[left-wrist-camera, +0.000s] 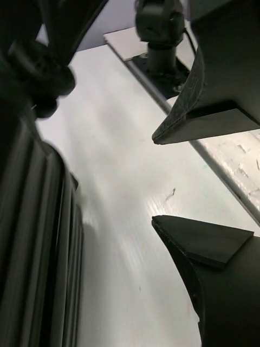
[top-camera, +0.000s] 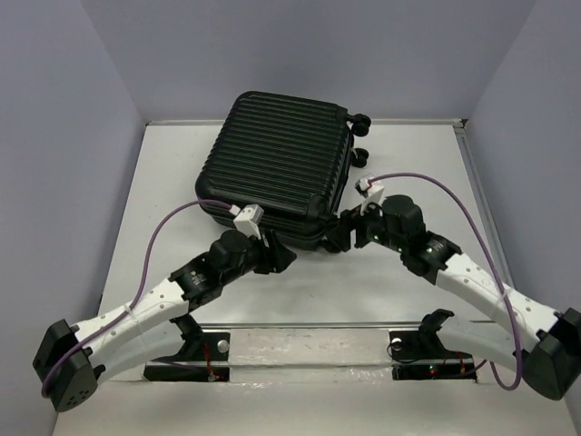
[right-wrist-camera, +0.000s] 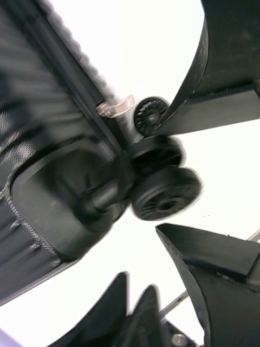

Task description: Pack the luggage

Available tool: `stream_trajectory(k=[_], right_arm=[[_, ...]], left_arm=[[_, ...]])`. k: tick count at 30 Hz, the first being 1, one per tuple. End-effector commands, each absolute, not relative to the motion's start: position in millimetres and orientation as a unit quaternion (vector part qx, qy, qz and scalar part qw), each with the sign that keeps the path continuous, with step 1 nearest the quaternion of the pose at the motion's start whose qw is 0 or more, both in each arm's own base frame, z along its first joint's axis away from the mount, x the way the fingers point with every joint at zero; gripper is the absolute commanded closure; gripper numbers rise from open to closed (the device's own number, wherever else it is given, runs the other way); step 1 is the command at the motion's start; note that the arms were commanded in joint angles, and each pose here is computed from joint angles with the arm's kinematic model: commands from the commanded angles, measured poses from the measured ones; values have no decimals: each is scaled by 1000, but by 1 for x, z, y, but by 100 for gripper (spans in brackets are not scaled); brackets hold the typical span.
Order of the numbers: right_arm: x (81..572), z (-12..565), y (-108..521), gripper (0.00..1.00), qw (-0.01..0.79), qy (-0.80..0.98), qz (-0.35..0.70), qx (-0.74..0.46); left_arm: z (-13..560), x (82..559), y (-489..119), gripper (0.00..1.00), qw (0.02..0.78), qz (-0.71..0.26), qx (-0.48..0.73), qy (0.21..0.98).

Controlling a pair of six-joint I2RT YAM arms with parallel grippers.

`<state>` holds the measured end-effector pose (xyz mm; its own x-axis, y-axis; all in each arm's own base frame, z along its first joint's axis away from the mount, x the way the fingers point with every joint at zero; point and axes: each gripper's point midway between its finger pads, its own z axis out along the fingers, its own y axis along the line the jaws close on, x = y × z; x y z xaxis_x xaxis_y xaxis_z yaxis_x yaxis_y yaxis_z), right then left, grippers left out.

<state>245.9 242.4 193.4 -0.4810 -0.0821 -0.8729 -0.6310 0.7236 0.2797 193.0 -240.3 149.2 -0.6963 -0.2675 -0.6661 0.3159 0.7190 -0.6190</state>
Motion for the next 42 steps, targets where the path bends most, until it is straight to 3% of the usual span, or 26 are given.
stream_trajectory(k=[1, 5, 6, 10, 15, 22, 29, 35, 42], right_arm=[[255, 210, 214, 32, 515, 796, 281, -149], [274, 203, 187, 41, 529, 811, 242, -61], [282, 200, 179, 50, 528, 817, 229, -33], [301, 191, 162, 68, 528, 826, 198, 4], [315, 172, 167, 74, 507, 836, 208, 5], [311, 168, 165, 73, 506, 836, 211, 17], [298, 158, 168, 59, 490, 840, 232, 12], [292, 148, 183, 59, 474, 841, 259, -27], [292, 149, 187, 60, 474, 839, 266, -33]], left_arm=[[186, 188, -285, 34, 412, -433, 35, 801], [196, 184, -314, 31, 404, -464, 54, 786], [201, 186, -324, 29, 404, -472, 55, 782], [218, 184, -347, 17, 407, -489, 62, 769], [222, 205, -359, 9, 421, -486, 4, 766], [214, 241, -369, 6, 459, -441, -75, 767], [207, 264, -377, 6, 486, -436, -147, 743], [230, 273, -379, 19, 524, -440, -198, 702], [243, 277, -387, 24, 550, -435, -252, 666]])
